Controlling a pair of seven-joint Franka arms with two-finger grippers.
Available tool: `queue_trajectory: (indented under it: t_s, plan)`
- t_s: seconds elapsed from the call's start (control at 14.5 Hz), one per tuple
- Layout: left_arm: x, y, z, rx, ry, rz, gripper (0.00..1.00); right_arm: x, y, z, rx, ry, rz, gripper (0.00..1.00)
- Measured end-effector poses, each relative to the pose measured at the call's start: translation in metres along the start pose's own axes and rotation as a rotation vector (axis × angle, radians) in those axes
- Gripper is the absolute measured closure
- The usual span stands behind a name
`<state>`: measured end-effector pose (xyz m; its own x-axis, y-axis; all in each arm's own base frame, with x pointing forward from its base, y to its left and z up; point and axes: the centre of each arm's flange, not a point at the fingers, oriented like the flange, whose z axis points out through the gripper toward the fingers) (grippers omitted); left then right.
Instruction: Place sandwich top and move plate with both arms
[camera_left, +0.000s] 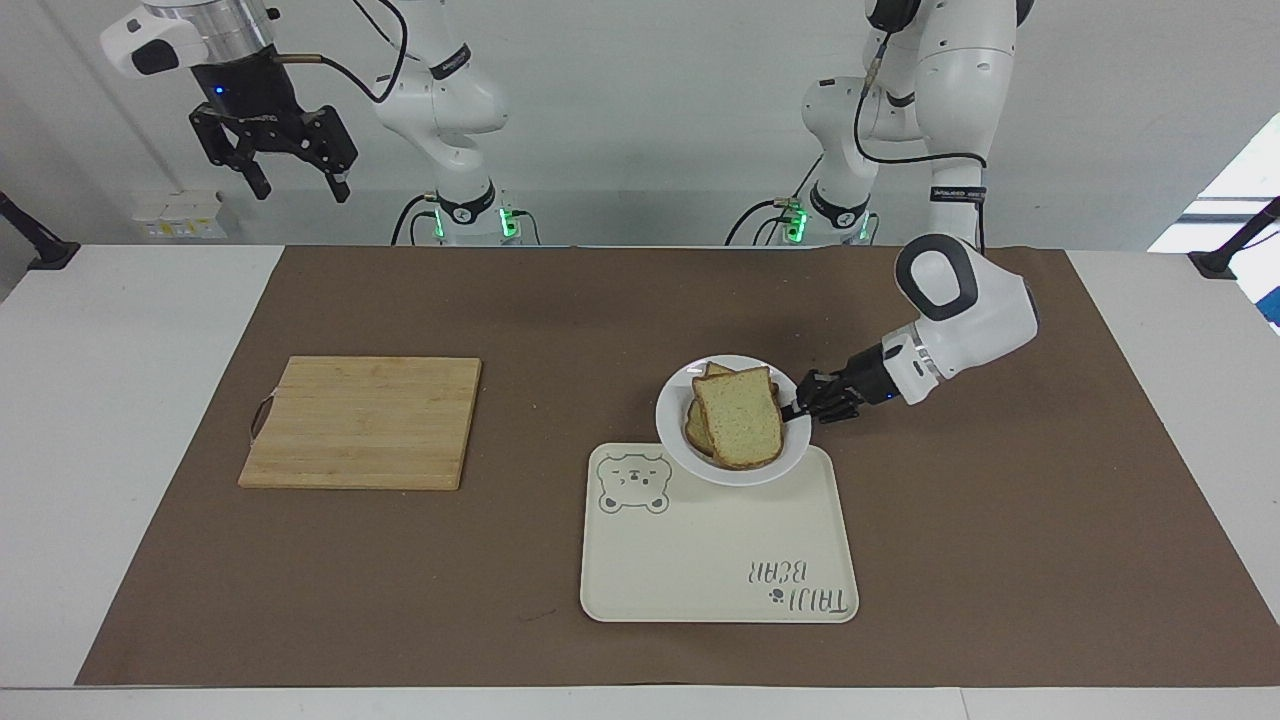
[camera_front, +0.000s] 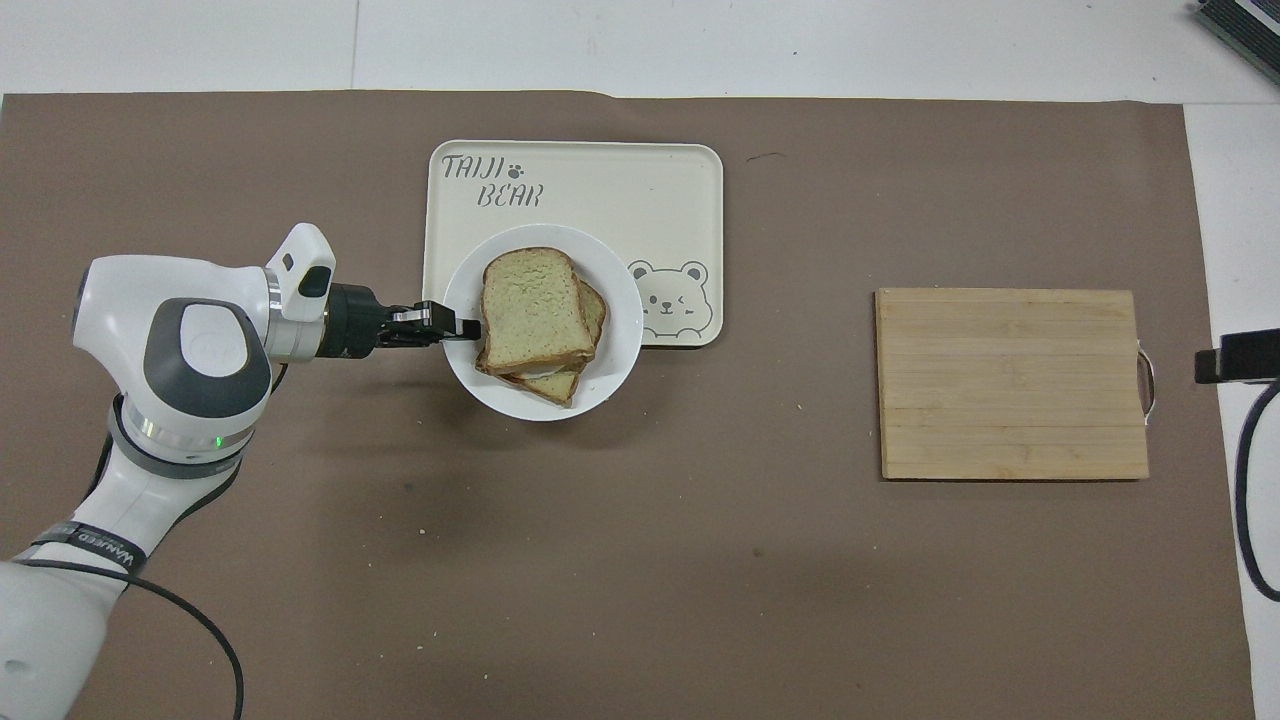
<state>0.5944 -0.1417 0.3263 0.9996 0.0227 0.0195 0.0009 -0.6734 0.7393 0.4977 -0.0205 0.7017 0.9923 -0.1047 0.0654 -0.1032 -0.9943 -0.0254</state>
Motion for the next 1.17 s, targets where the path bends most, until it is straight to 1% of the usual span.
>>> queue_trajectory:
  t_s: [0.28,0.55,0.83,0.96,1.1,1.17]
  plan:
    - [0.041,-0.015,0.014,0.002,0.007,-0.018,0.93,0.0,0.0,0.0,0.0,0.0,0.0,0.0]
    - [0.074,-0.015,0.034,0.006,0.007,-0.059,0.93,0.0,0.0,0.0,0.0,0.0,0.0,0.0]
    - [0.08,-0.004,0.066,0.025,-0.016,-0.059,0.93,0.0,0.0,0.0,0.0,0.0,0.0,0.0]
    - [0.079,0.005,0.078,0.039,-0.002,-0.046,0.93,0.0,0.0,0.0,0.0,0.0,0.0,0.0]
    - [0.078,0.007,0.081,0.054,0.002,-0.035,0.93,0.0,0.0,0.0,0.0,0.0,0.0,0.0]
    - [0.08,0.004,0.078,0.063,0.004,-0.032,0.85,0.0,0.0,0.0,0.0,0.0,0.0,0.0]
